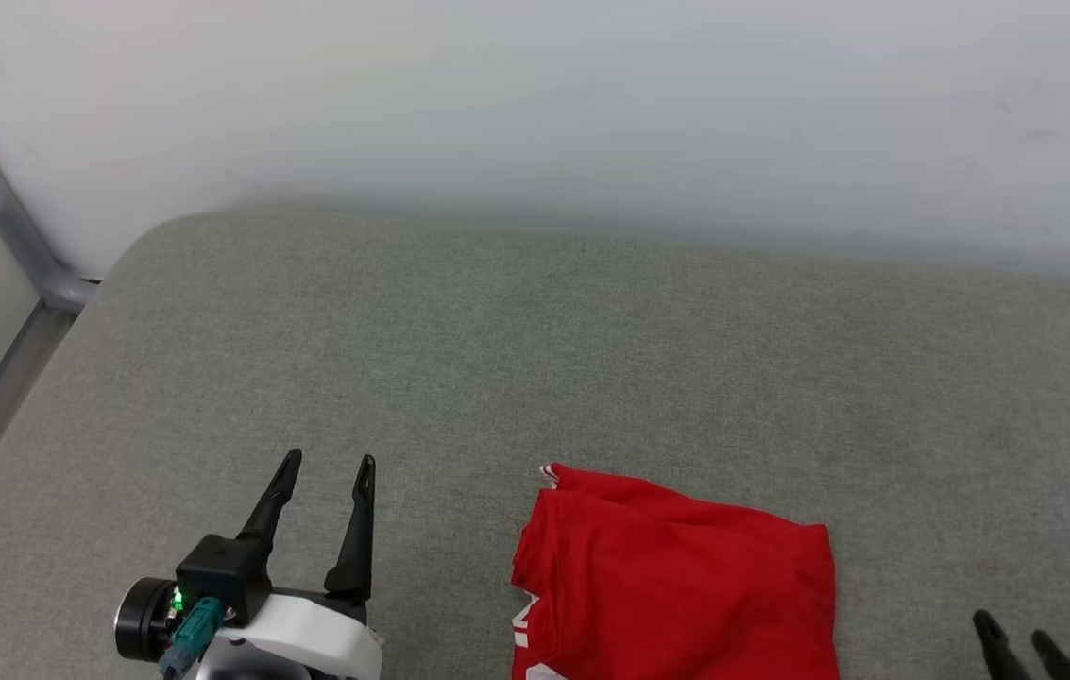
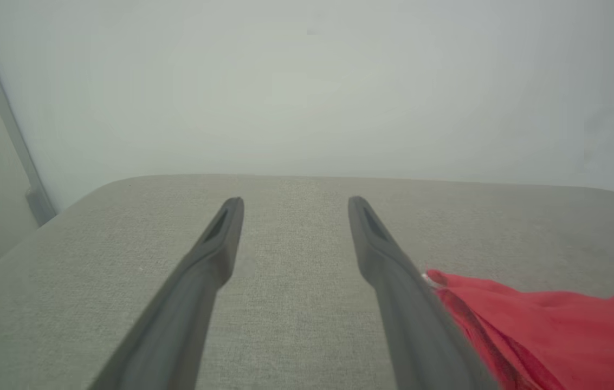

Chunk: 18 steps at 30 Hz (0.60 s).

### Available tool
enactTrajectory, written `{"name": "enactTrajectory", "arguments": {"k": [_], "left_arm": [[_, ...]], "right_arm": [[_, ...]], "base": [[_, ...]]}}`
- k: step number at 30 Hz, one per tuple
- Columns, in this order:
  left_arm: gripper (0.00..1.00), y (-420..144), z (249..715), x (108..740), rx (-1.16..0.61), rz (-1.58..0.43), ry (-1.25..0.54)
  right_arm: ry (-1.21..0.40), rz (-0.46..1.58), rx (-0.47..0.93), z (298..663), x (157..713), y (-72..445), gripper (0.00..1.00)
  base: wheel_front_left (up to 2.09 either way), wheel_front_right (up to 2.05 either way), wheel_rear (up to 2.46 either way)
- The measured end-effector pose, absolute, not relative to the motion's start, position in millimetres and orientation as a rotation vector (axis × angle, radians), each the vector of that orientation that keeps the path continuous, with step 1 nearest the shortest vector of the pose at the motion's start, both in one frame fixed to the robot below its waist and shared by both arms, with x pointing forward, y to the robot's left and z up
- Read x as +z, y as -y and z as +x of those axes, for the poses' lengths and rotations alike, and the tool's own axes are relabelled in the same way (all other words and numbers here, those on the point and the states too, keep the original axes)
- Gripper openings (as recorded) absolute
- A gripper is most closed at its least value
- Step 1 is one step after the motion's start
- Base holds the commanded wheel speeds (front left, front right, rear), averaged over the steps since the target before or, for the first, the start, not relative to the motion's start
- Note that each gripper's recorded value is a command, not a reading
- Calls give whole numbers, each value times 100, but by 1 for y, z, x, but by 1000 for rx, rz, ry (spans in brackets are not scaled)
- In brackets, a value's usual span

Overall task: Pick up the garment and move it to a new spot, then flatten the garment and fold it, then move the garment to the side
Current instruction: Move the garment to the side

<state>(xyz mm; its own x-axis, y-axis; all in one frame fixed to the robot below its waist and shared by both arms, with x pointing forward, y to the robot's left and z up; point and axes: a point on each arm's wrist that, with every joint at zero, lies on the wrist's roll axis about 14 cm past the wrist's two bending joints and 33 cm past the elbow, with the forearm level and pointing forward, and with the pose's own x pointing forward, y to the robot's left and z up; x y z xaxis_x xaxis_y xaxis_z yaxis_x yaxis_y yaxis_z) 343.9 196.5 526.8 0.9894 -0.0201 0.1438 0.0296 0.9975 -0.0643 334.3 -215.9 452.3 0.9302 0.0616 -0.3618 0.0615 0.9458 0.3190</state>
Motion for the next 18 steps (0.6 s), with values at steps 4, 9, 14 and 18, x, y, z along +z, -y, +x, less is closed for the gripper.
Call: {"name": "enactTrajectory", "arguments": {"k": [4, 9, 14, 18], "left_arm": [[100, -201, 349, 526, -8, -70, 141], [100, -205, 360, 525, 0, -66, 133], [100, -211, 369, 523, 13, -61, 126], [100, -214, 371, 519, 24, -60, 112]], "right_arm": [[-580, 454, 95, 338, 418, 184, 100], [-741, 538, 246, 345, 397, 132, 100], [-874, 589, 349, 347, 380, 96, 100], [-979, 610, 392, 343, 364, 80, 100]], "base": [[0, 0, 0], [0, 0, 0], [0, 0, 0], [0, 0, 0]]}}
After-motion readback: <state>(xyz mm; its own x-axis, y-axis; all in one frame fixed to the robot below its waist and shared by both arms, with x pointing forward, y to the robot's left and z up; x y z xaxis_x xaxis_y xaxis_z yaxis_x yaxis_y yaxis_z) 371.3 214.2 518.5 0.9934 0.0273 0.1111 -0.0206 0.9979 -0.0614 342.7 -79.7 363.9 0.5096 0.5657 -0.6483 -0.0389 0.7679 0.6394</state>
